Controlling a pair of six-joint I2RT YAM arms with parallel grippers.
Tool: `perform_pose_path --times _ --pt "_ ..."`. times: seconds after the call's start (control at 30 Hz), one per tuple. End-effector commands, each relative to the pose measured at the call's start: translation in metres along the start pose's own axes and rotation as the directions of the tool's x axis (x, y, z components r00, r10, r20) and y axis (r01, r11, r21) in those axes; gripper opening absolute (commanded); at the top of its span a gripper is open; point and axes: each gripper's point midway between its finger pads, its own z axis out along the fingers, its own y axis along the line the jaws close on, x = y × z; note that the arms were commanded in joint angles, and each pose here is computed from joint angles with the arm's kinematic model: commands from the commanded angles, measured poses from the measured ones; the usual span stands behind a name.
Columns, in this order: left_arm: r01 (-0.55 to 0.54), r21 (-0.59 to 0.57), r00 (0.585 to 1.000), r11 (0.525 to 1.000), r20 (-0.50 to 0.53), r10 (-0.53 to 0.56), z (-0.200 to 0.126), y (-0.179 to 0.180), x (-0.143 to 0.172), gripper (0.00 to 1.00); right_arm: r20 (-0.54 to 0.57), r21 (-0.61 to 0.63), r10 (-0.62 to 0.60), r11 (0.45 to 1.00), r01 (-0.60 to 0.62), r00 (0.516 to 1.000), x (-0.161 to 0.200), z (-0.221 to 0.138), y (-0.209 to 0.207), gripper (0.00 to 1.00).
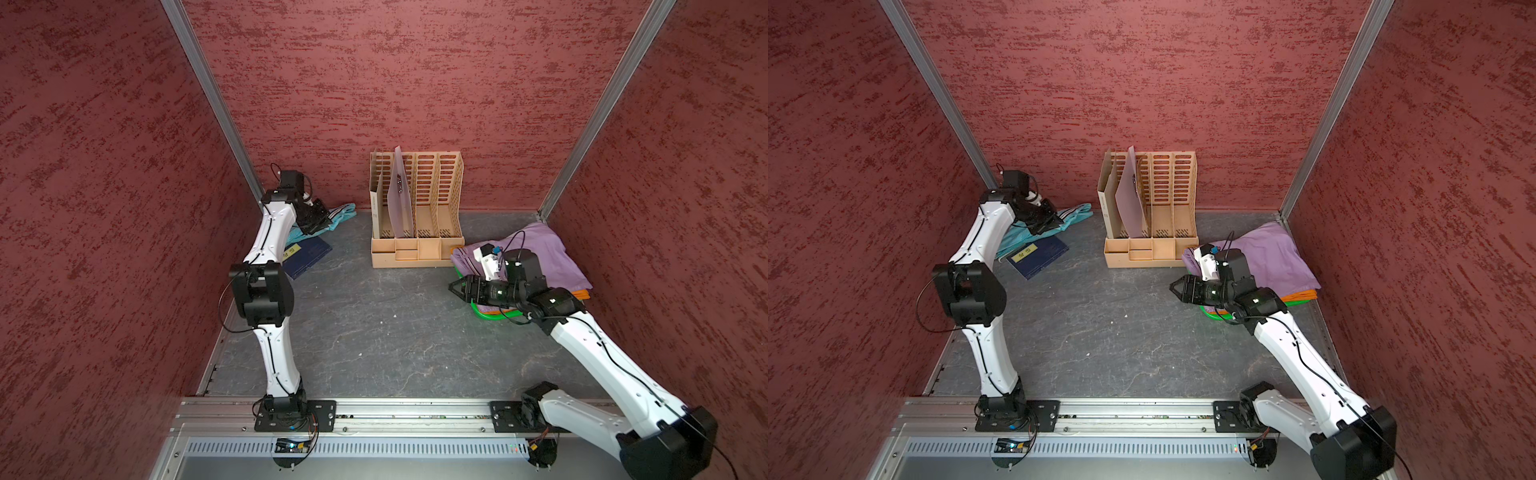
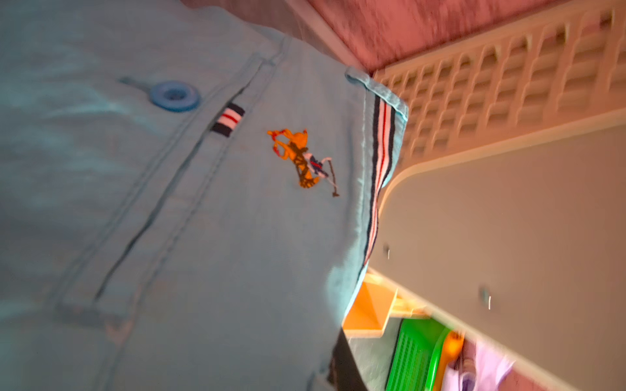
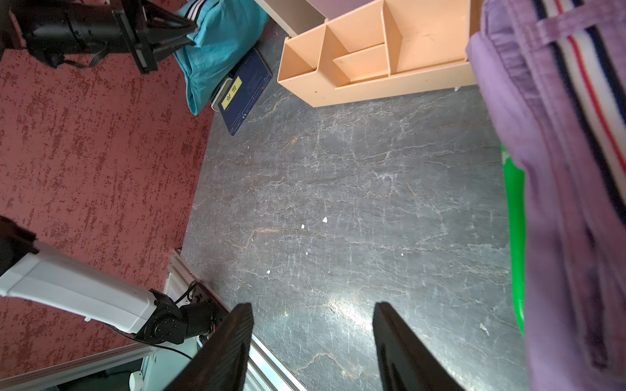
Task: Put the folded long pants in the basket
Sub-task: Place the long pant in the basket.
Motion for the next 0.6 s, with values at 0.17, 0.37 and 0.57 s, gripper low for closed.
perform_pose_path --times 0.17,0.37,0.57 --pt "-0.013 0.014 0.992 1.000 -0.124 0.015 -0.036 0.035 0.141 0.00 -0.012 -0.042 -0.012 0.999 0.012 1.000 0.006 0.006 0.005 0.61" --pt "-0.005 -0.068 0.972 0.998 -0.235 -0.011 -0.018 0.070 0.260 0.00 -0.036 -0.072 0.082 0.994 -0.084 0.996 0.019 0.018 0.003 0.61" --pt "-0.025 -0.048 0.950 0.999 -0.311 0.009 0.004 0.071 0.352 0.14 -0.090 -0.047 0.140 0.988 -0.145 0.986 0.036 0.033 -0.002 0.63"
